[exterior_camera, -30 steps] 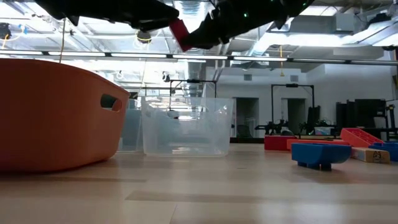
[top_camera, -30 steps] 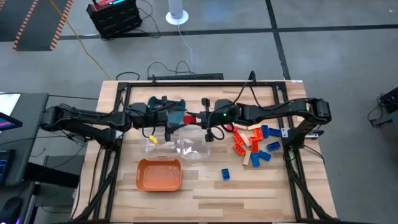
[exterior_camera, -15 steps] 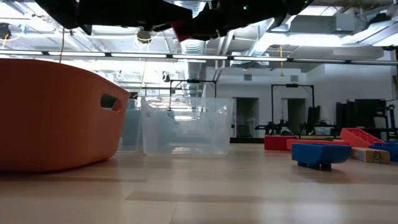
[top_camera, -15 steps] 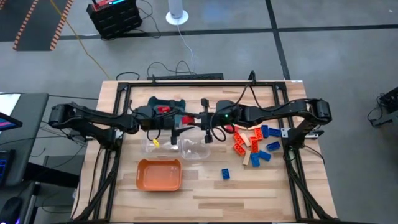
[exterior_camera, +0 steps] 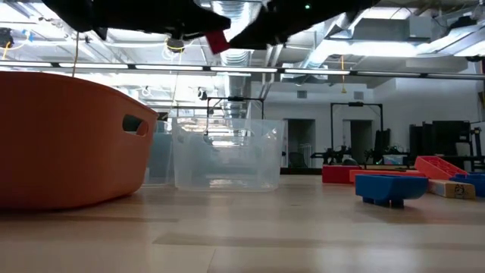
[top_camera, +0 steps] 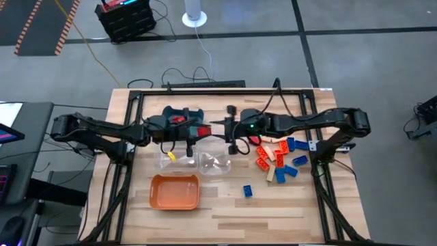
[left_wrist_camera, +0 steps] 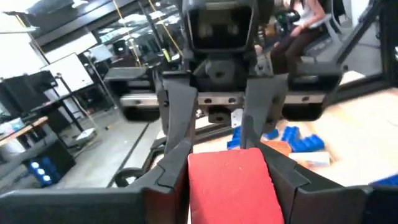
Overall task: Sort blocks
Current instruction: Put the red block into the blue bin
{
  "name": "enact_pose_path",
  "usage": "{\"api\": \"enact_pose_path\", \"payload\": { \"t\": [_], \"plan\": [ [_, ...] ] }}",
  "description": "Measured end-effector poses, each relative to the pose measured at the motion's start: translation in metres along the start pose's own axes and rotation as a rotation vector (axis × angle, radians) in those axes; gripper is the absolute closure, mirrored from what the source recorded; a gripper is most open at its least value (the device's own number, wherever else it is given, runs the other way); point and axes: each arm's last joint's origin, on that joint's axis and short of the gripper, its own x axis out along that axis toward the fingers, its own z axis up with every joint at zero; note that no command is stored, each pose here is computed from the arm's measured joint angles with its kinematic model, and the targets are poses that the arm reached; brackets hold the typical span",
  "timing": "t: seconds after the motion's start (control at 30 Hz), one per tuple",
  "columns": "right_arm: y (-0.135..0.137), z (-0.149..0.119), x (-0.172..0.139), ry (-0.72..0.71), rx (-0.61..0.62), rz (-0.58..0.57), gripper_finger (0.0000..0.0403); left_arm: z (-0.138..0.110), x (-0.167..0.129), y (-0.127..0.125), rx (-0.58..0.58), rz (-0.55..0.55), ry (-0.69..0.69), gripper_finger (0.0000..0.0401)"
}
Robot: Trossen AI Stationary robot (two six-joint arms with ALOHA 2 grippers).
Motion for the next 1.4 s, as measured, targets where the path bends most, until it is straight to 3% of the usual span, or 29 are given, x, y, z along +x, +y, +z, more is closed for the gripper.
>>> {"api": "enact_pose_path", "payload": {
  "t": [0.17, 0.27, 0.57, 0.83, 0.93, 1.13, 1.4],
  "plan": [
    [-0.009, -0.014, -0.017, 0.217, 0.044, -0.058, 0.0173, -0.010, -0.007, 0.017, -0.020, 0.050, 0.126, 0.0279],
    [-0.013, -0.025, -0.022, 0.318, 0.105, -0.060, 0.0156, -0.026, -0.010, 0.033, -0.033, 0.093, 0.249, 0.0279],
    [0.000, -0.036, -0.016, 0.372, 0.128, -0.030, 0.0154, -0.087, -0.026, 0.081, -0.222, 0.271, 0.632, 0.0279],
    [-0.001, -0.047, -0.020, 0.461, 0.119, -0.044, 0.0154, -0.110, -0.048, 0.084, -0.417, 0.320, 0.903, 0.0267],
    [-0.006, -0.059, -0.025, 0.579, 0.147, -0.043, 0.0154, -0.112, -0.051, 0.082, -0.423, 0.310, 0.941, 0.0248],
    [-0.019, -0.087, -0.033, 0.815, 0.315, -0.034, 0.0154, -0.111, -0.050, 0.079, -0.408, 0.290, 0.941, 0.0209],
    [0.013, -0.120, -0.013, 0.981, 0.280, 0.049, 0.0154, -0.096, -0.047, 0.075, -0.371, 0.270, 0.852, 0.0189]
  ]
}}
